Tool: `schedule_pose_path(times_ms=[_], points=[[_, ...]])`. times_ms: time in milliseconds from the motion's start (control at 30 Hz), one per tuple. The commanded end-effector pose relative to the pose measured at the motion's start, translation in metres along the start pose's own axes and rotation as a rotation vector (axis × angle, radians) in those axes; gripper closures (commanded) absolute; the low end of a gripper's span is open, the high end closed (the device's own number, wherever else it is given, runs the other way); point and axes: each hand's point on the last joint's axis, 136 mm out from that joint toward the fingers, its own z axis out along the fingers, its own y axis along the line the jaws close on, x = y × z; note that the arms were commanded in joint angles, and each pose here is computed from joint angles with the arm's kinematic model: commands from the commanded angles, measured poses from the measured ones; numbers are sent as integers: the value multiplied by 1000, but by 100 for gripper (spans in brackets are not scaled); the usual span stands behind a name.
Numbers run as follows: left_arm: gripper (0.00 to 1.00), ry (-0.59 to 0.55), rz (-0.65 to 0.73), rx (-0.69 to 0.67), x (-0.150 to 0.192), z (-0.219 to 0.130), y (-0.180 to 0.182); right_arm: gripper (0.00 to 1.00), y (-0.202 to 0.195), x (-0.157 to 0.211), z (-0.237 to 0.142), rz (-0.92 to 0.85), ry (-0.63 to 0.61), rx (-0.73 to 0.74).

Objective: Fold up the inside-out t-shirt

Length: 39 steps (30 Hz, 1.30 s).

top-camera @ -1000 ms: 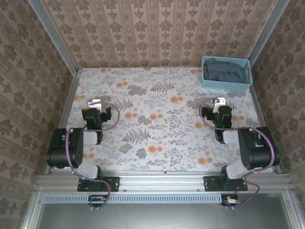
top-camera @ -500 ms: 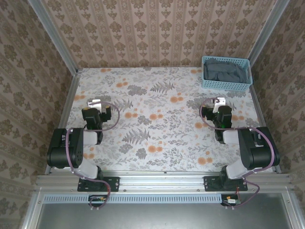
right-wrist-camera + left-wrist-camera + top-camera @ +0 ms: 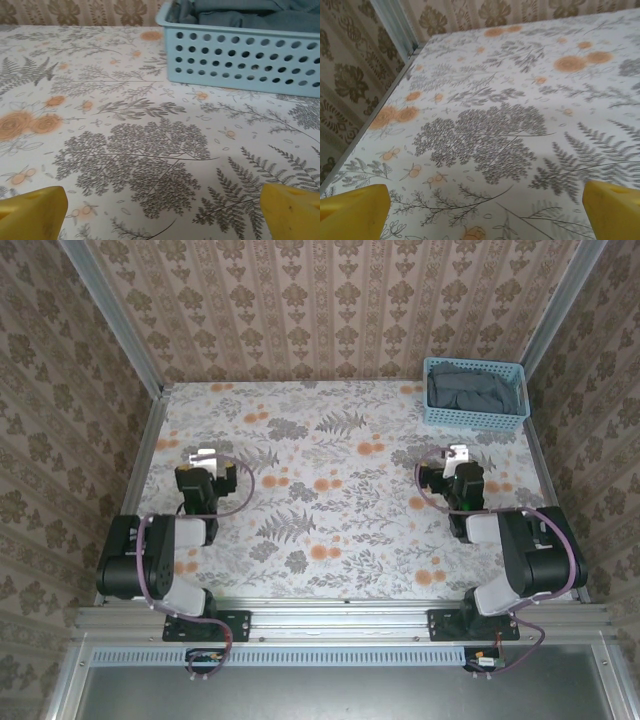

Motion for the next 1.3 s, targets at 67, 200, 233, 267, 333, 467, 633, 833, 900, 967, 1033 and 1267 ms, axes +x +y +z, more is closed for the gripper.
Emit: schedule_pose_path(times_ms=[67,200,233,267,333,467,633,833,900,967,1033,1267], points=[[0,-128,73,-13,-45,-44,-11,0,19,-37,-29,-90,-105,-40],[0,-166,-25,65,-82,-76,-17,0,34,-75,-59,-51,-123,-116],[0,-144,-62,84,-90,-82,-17,0,36,-91,-70,-19,-139,-134],[0,-121,-89,113,-98,-88,-18,0,36,-108,-79,23,-158,-144],[0,-78,-126,185,-112,-99,-26,0,31,-131,-91,130,-153,-127],[0,31,-280,171,-112,-106,-21,0,-4,-138,-110,465,-39,75],[0,122,-466,120,-104,-110,-10,0,-19,-129,-108,517,-69,102],[0,152,-618,74,-86,-108,12,0,-22,-146,-93,496,-54,89],[0,147,-637,121,-85,-103,8,0,-27,-155,-81,467,-27,132],[0,175,-613,173,-85,-98,-2,0,-37,-159,-61,446,17,207],[0,217,-600,218,-82,-91,-14,0,-45,-161,-37,414,67,267],[0,271,-532,322,-79,-78,-53,0,-82,-164,53,363,176,430]])
